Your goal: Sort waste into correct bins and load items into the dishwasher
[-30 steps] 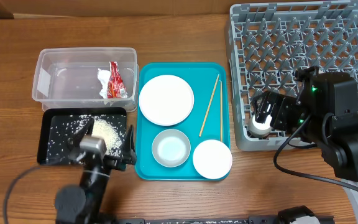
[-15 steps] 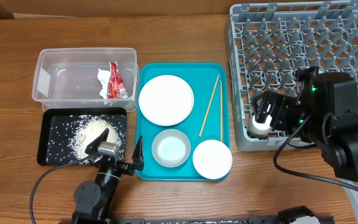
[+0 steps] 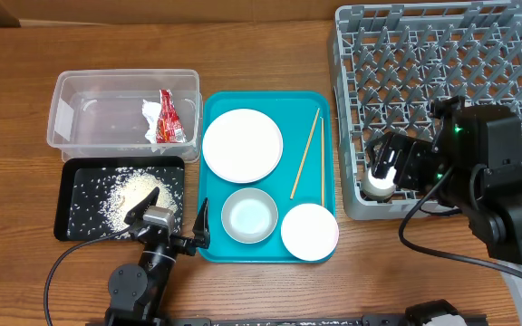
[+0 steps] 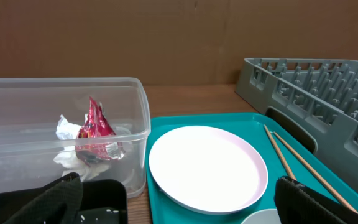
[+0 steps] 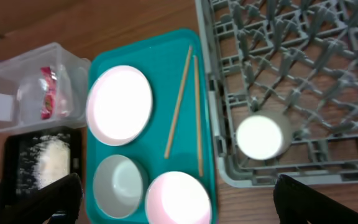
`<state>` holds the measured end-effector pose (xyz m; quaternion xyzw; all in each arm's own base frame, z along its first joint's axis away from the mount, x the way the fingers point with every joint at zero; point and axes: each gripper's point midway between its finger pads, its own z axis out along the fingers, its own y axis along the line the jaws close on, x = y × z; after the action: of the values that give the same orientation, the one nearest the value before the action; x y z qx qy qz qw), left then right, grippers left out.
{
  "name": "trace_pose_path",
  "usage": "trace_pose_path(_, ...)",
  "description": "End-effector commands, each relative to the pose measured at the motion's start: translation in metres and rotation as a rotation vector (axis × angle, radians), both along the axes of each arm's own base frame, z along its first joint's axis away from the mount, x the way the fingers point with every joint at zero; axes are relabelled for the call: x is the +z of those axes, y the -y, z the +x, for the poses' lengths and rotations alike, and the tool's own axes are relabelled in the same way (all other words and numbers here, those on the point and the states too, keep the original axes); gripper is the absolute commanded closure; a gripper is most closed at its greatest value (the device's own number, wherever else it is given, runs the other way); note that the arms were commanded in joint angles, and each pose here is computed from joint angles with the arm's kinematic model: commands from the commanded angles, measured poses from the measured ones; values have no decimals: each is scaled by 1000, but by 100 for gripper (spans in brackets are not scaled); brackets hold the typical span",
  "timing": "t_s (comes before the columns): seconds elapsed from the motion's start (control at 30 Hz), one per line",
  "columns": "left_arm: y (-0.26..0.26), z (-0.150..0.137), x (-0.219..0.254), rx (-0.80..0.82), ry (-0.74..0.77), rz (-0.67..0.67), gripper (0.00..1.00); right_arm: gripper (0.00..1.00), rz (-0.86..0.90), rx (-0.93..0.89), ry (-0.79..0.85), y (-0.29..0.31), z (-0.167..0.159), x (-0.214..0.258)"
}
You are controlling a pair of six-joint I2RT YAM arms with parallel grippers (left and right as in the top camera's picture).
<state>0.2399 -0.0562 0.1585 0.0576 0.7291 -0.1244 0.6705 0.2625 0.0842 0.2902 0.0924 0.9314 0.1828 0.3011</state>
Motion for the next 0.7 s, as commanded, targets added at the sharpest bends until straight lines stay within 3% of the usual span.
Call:
trace_pose_path(0.0, 1, -1, 0, -11, 5, 2, 0, 0, 102, 15, 72, -14, 10, 22)
trace_pose_path(0.13, 1, -1, 0, -11, 5, 2, 0, 0, 117, 32, 95, -18, 13, 27)
trace_pose_path(0.27, 1, -1, 0, -11, 5, 2, 0, 8, 111, 225, 18, -47, -5, 8)
trace_pose_path(0.4, 1, -1, 0, -11, 5, 2, 0, 16, 50, 324, -297, -81, -43, -79)
trace_pose_path(0.5, 1, -1, 0, -11, 5, 2, 0, 22, -29, 270, -486, -85, -62, -150)
trace_pose_path(0.67, 1, -1, 0, -11, 5, 2, 0, 26, -132, 243, -584, -72, -70, -211)
